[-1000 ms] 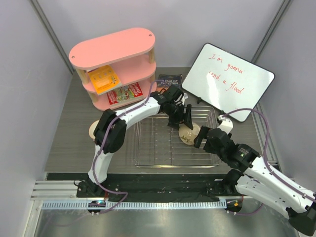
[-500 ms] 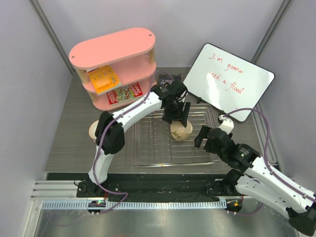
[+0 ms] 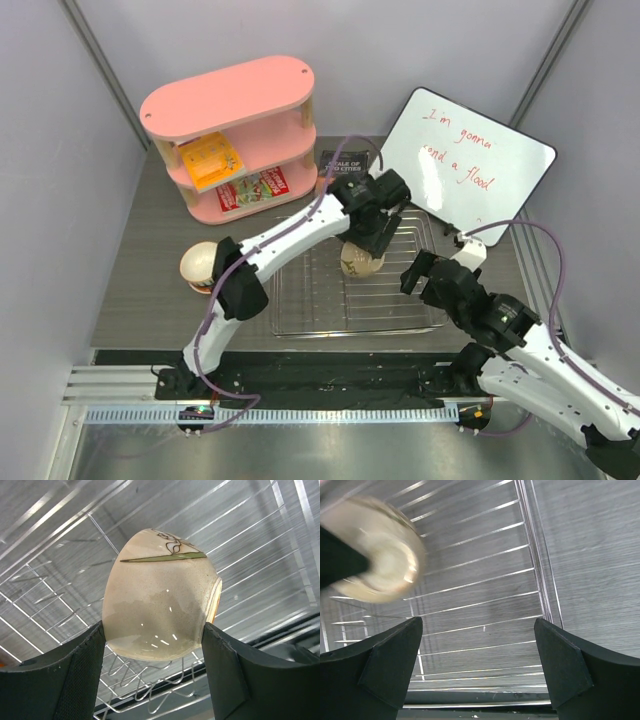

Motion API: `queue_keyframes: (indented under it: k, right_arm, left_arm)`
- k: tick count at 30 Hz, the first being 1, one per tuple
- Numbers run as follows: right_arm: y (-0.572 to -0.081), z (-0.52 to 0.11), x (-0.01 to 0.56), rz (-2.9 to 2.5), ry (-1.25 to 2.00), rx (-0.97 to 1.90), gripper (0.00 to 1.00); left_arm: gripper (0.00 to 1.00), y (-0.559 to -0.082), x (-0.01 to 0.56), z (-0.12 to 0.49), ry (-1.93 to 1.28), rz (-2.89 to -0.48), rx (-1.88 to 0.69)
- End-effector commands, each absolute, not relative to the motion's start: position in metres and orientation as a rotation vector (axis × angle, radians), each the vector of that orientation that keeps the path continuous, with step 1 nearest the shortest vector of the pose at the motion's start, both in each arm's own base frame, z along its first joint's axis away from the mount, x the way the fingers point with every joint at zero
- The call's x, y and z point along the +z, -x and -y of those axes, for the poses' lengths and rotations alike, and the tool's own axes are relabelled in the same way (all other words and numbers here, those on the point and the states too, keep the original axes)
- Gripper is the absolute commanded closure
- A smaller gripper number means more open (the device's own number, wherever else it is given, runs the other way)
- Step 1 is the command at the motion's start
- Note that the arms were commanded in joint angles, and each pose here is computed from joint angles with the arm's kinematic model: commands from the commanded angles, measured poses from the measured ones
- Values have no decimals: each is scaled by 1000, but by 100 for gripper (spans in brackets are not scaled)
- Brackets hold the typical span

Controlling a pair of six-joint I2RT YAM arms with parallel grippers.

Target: Unload the bowls from the dish rack

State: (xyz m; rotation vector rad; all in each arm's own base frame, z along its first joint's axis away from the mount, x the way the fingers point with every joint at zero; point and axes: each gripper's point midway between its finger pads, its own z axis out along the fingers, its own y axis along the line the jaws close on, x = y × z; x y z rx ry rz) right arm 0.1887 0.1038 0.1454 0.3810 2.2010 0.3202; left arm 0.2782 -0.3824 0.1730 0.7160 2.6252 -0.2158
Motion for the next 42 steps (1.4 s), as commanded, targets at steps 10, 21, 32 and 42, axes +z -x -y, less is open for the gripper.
queue_keyframes:
  k: [10,21,32,42]
  right_arm:
    - [-194,-69,235,-1958,-494,320,0]
    - [-192,-62,232,-1956,-502,294,0]
    - [-191,-58,232,-1952,-507,280,0]
    - [-190,-55,237,-1943,-512,269,0]
  left_arm:
    - [100,-264,147,395,-917,-2307,322]
    - [81,-238,106,396,-1039,-2096,639]
    - [53,-210,101,400,-1091,-2158,500]
    - [38,-178,102,413,-1194,-2124,477]
